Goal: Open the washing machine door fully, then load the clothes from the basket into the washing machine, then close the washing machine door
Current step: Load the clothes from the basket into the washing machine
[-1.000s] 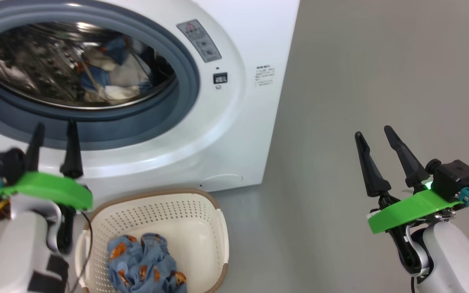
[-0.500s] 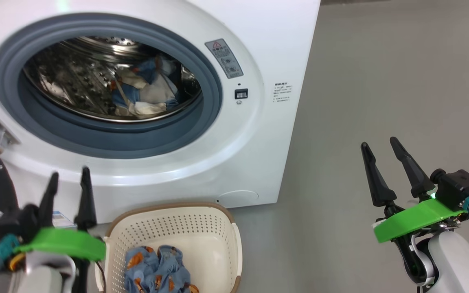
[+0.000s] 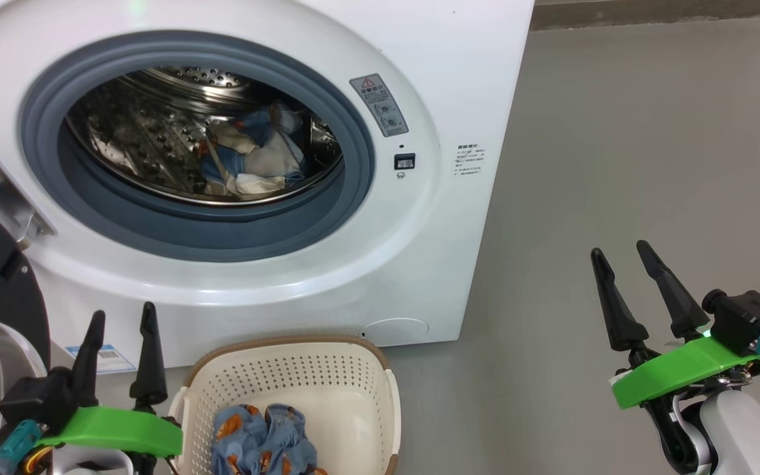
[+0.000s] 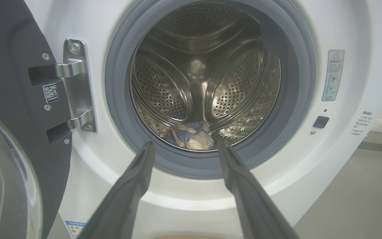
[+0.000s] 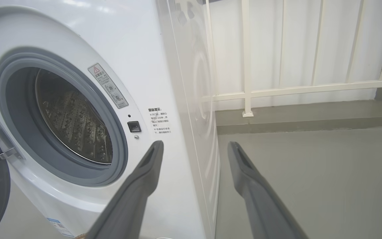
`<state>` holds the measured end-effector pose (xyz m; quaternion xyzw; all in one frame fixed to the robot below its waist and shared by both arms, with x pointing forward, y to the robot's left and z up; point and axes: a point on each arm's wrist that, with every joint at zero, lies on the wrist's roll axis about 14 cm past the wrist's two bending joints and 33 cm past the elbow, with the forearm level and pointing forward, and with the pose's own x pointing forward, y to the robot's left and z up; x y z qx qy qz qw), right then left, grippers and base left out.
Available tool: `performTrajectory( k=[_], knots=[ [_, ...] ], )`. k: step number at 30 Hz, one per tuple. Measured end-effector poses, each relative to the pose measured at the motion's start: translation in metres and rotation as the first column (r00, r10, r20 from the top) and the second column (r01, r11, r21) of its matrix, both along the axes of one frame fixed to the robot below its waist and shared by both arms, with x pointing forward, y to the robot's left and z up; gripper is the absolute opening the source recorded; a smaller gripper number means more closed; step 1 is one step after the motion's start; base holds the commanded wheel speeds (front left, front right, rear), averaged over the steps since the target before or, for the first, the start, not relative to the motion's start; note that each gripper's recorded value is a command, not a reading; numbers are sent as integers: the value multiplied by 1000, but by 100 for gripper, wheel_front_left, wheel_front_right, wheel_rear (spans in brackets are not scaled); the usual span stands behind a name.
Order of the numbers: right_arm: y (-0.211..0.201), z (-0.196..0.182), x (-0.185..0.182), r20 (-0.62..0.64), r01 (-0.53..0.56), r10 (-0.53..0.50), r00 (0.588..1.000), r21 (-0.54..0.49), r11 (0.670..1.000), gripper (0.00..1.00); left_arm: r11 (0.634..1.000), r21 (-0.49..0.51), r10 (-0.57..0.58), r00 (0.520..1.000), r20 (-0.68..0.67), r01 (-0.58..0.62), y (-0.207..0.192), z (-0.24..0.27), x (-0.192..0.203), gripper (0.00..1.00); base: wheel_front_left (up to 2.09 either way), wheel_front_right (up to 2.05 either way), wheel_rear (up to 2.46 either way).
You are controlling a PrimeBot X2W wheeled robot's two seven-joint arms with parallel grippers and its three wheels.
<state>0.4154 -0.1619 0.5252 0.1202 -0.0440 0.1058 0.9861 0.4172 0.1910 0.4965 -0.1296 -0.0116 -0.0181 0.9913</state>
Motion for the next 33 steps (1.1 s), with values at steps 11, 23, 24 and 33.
performTrajectory(
  k=[11, 23, 24, 33],
  knots=[
    [2, -2, 0, -6, -11, 11, 1000, -2, 1000, 100, 1000, -6, 0, 1000, 5, 0, -2, 1, 0, 100, 0, 0, 0],
    [4, -6, 0, -16, -15, 15, 1000, -4, 1000, 100, 1000, -7, -9, 1000, 6, 9, -5, 1, 2, 100, 0, 0, 0],
    [3, -6, 0, -17, -15, 15, 1000, -5, 1000, 100, 1000, -6, -10, 1000, 5, 10, -5, 1, 2, 100, 0, 0, 0],
    [3, -8, 0, -21, -14, 14, 1000, -7, 1000, 100, 1000, -6, -18, 1000, 1, 18, -8, -1, 3, 100, 0, 0, 0]
  ],
)
